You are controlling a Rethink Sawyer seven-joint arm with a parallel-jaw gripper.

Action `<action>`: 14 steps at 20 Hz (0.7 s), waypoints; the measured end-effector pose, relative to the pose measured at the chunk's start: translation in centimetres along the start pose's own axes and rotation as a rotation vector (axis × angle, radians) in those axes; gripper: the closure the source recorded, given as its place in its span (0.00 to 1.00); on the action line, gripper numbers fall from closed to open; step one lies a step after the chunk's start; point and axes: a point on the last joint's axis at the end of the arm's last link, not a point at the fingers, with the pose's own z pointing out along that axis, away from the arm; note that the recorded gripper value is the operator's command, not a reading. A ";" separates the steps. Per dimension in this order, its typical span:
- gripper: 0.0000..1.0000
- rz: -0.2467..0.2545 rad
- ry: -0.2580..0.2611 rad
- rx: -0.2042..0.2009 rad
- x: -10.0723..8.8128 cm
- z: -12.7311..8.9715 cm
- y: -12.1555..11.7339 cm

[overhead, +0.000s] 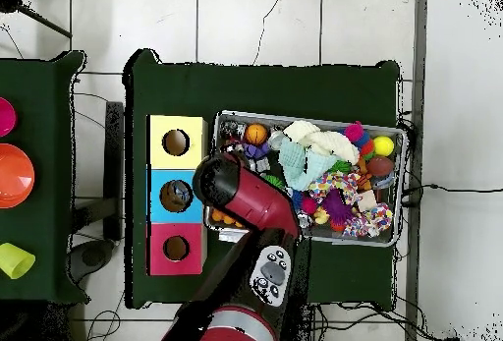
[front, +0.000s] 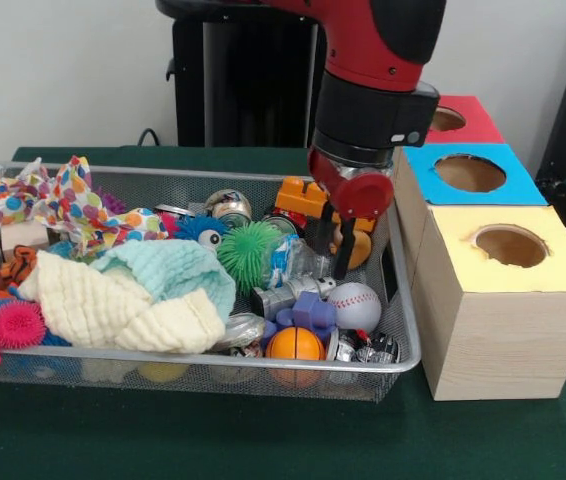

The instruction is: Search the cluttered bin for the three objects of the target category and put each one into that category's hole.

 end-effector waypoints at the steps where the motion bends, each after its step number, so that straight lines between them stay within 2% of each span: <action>1: 0.00 -0.002 0.011 0.009 0.3 0.0 -0.1; 6: 0.00 0.002 0.067 0.058 0.8 -0.6 -0.8; 14: 0.00 0.033 0.084 0.075 0.0 -1.3 -2.1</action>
